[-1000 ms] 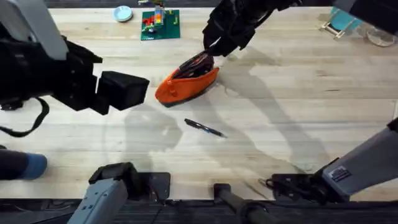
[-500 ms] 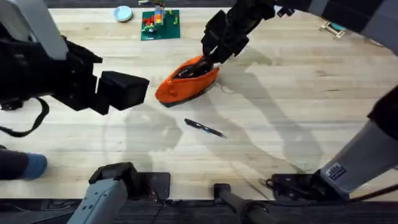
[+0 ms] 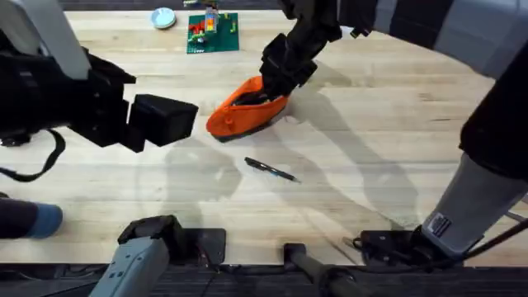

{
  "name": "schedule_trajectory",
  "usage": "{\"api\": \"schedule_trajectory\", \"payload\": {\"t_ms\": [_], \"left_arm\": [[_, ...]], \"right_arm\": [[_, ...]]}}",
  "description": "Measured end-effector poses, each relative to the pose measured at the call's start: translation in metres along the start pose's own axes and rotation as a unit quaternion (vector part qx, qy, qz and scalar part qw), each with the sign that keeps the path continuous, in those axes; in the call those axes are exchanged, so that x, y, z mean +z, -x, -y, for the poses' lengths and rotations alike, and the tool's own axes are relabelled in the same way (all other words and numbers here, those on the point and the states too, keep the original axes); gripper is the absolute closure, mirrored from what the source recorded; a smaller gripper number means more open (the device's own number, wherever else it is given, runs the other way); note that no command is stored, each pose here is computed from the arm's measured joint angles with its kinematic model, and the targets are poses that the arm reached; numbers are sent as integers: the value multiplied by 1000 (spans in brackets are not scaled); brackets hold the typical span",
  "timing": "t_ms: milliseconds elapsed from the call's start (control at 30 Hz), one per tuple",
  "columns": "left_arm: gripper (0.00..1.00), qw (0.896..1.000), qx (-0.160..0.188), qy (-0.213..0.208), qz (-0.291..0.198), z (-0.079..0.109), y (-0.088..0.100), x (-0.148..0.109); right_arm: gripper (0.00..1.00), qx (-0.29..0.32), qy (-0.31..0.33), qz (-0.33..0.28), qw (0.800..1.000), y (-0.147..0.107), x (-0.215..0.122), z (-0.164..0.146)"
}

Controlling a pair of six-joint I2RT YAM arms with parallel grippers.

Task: Unzip the bag, pick up the pens from the table one at a time and place them inside, then zip the bag closed.

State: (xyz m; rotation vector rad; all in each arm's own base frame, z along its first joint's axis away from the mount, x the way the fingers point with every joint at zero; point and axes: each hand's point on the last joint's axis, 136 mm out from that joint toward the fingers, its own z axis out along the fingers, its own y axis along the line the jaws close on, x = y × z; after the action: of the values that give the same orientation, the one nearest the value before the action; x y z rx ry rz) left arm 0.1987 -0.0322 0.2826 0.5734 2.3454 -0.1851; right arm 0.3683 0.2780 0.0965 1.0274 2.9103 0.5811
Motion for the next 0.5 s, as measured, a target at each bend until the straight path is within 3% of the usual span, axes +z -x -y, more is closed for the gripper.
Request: {"api": "schedule_trajectory", "payload": {"t_ms": [167, 233, 333, 433, 500], "left_arm": [[6, 1000, 0, 0, 0, 0, 0, 0], [6, 1000, 0, 0, 0, 0, 0, 0], [6, 1000, 0, 0, 0, 0, 0, 0], [7, 1000, 0, 0, 0, 0, 0, 0], [7, 1000, 0, 0, 0, 0, 0, 0]], "right_arm": [[959, 2, 0, 0, 1000, 0, 1, 0], [911, 4, 0, 0, 1000, 0, 1, 0], [530, 6, -1, 2, 1000, 1, 1, 0], [84, 4, 2, 2, 1000, 0, 1, -1], [12, 3, 4, 2, 1000, 0, 1, -3]]}}
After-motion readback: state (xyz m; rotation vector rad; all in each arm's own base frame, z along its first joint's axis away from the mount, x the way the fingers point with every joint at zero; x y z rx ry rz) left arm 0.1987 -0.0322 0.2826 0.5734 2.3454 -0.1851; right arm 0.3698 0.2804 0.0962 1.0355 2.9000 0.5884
